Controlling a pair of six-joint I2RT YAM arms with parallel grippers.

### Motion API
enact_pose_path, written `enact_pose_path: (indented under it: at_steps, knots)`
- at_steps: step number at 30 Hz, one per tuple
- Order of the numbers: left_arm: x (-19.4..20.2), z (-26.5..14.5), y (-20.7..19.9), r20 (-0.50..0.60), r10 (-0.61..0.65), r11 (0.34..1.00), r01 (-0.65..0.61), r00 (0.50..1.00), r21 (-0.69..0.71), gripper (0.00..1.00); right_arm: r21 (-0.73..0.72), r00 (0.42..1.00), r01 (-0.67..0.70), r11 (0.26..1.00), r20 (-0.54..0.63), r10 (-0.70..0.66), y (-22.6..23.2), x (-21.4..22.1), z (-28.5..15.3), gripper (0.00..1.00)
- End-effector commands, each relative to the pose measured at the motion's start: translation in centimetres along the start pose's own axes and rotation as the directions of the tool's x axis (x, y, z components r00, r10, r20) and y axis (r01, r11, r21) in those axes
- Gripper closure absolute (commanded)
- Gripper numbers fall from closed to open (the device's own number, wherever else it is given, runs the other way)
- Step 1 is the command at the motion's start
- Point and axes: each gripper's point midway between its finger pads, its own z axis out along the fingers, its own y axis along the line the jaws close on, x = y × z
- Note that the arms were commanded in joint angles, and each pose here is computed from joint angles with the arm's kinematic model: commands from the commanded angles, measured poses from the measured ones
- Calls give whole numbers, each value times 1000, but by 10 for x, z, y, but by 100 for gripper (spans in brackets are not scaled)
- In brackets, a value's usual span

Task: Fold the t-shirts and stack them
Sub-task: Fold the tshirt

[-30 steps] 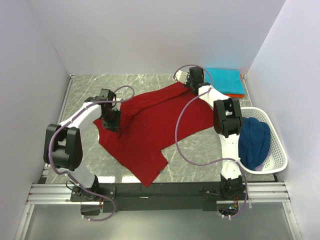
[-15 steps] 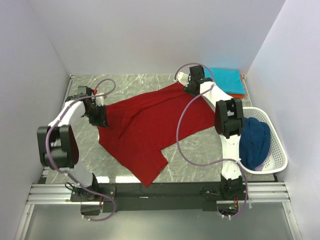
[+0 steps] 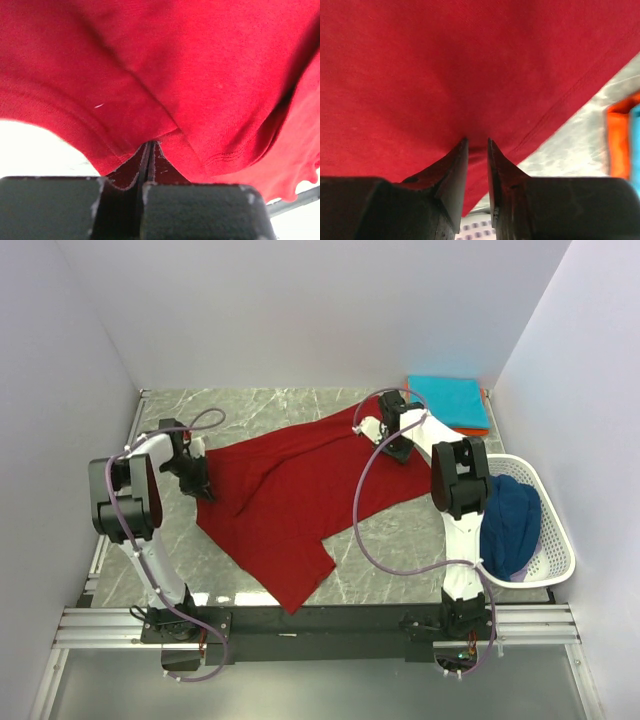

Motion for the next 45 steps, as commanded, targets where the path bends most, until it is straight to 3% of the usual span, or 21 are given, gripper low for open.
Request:
enact_pose_path:
  at_steps: [1, 9, 13, 16, 20, 26, 32, 45]
  knots:
    - [-26, 8, 33, 47, -20, 994, 25, 999, -106, 99, -75, 999, -17, 997, -48, 14, 32, 12, -11, 70]
    - [-105, -4, 90, 125, 50, 970, -19, 991, -242, 99, -312, 996, 45, 949, -65, -69, 154, 7, -28, 70]
    - [-132, -27, 76, 174, 146, 972, -108, 974, -209, 98, -434, 990, 116, 893, -22, -139, 213, 0, -58, 69]
    - [-139, -57, 50, 246, 238, 968, -209, 940, -138, 88, -500, 994, 104, 860, 27, -104, 226, -5, -85, 65]
    - [-130, -90, 13, 348, 360, 929, -365, 865, -55, 59, -432, 996, -3, 902, 80, 41, 171, -21, -99, 60]
    - [-130, -108, -33, 424, 457, 861, -508, 782, 10, 42, -294, 940, -252, 922, 154, 306, 45, -51, -105, 57]
    - [-133, -76, -54, 388, 500, 834, -551, 774, 25, 38, -285, 877, -420, 861, 116, 466, 0, -50, -73, 55]
    - [-147, -16, -69, 308, 546, 822, -570, 779, -13, 35, -165, 858, -495, 853, 62, 510, -11, -37, -6, 56]
